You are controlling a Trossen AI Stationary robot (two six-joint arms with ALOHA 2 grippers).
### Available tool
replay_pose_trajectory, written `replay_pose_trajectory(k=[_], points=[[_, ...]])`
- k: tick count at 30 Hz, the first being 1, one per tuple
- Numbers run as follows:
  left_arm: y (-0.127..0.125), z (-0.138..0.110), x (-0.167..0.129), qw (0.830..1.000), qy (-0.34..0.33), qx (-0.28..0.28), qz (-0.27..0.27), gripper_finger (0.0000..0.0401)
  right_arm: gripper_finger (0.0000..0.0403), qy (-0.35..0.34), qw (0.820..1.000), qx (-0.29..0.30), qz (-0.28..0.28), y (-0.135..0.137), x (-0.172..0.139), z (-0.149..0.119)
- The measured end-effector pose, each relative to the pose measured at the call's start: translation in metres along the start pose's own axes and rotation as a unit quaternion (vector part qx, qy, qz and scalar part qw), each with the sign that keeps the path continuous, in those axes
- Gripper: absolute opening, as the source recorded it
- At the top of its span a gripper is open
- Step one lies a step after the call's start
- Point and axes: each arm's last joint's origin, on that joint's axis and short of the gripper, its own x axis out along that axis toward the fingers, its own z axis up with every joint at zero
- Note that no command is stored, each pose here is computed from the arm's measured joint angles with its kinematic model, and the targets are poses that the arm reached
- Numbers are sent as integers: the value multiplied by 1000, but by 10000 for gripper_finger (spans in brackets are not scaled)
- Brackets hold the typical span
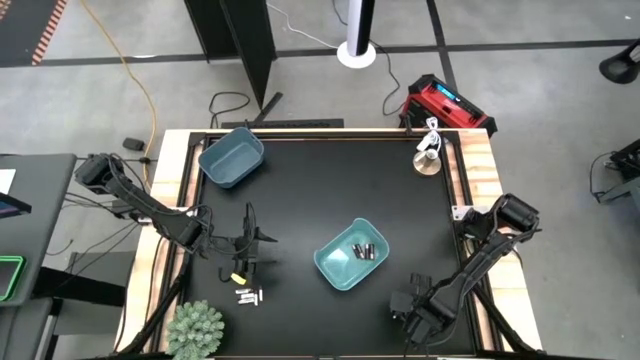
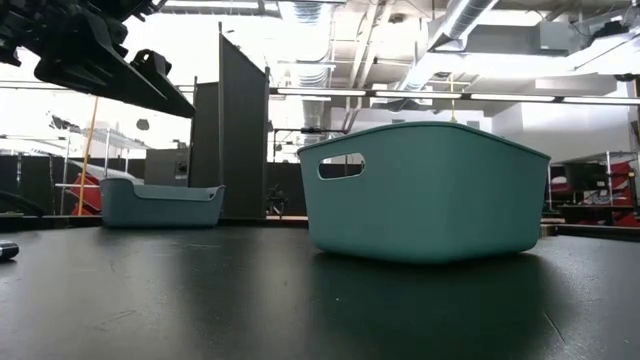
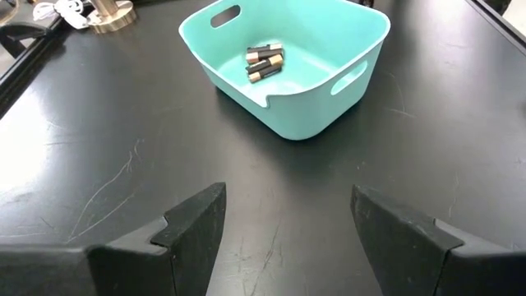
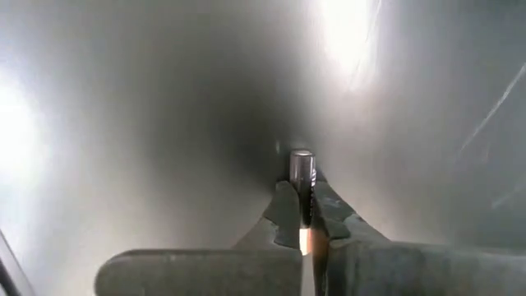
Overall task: Sort batteries
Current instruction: Put the black-brown battery into the light blue bin
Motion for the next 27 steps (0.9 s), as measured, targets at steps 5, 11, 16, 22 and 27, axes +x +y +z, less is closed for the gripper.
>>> replay_pose_trajectory(k=[5,11,16,22,27], points=[[0,0,0,1000,0,0,0,258,4,-9,1000,-2,1,2,-2,2],[0,0,0,1000,0,0,0,258,3,-21,1000,-7,1,4,-4,4],[0,0,0,1000,0,0,0,258,3,-25,1000,-8,6,2,-6,8],[0,0,0,1000,-1,-1,-1,258,3,-43,999,-8,29,-4,-25,14],[0,0,0,1000,-1,-1,-1,258,3,-78,995,-16,54,-15,-48,24]])
